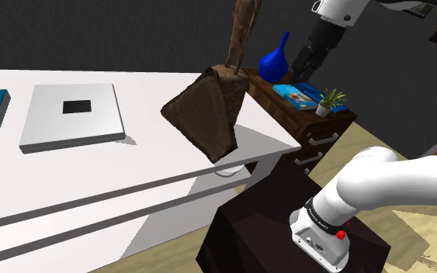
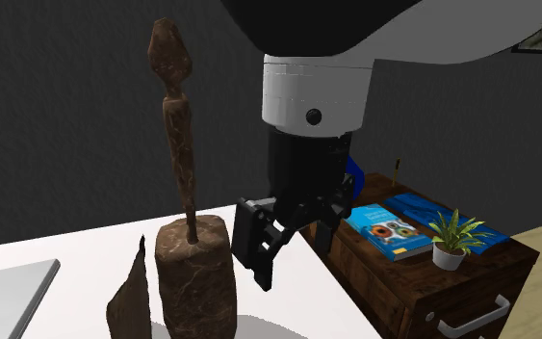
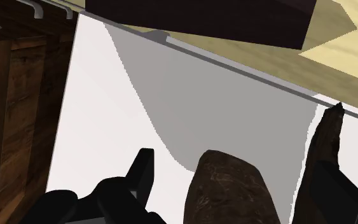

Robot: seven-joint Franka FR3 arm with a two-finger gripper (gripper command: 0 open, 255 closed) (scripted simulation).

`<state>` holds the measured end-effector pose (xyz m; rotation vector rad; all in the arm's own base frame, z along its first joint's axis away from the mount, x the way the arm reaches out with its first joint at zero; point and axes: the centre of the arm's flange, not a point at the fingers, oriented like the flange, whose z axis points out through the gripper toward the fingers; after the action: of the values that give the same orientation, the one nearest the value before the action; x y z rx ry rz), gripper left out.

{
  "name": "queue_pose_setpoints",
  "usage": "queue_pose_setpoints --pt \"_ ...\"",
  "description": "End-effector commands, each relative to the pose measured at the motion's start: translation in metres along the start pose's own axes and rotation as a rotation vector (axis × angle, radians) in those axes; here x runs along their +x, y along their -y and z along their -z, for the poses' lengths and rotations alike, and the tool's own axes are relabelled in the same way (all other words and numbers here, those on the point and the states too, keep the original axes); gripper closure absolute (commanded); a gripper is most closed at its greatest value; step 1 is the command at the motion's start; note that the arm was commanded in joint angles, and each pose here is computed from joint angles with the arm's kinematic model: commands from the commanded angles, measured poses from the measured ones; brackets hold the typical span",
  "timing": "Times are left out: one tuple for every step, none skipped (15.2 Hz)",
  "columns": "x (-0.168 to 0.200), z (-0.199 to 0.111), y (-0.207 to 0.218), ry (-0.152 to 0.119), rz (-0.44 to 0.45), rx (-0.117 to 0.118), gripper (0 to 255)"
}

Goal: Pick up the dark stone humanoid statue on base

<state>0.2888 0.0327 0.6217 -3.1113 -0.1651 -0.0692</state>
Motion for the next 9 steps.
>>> queue_pose_setpoints --pt "0.0 0.0 0.0 0.0 0.0 0.0 0" --pt "0.009 0.008 0.004 -0.008 -0.009 -0.003 0" --pt "0.017 0.017 0.007 -0.016 -0.018 -0.005 0" --pt "0.026 0.025 0.011 -0.023 -0.027 -0.008 0" --pt "0.034 0.033 0.014 -0.031 -0.036 -0.01 0" --pt "0.042 0.042 0.017 -0.039 -0.045 -0.013 0" --pt "0.051 0.051 0.021 -0.047 -0.054 -0.015 0" --pt "0.059 0.059 0.024 -0.055 -0.063 -0.018 0" --pt "0.068 0.068 0.027 -0.062 -0.072 -0.02 0"
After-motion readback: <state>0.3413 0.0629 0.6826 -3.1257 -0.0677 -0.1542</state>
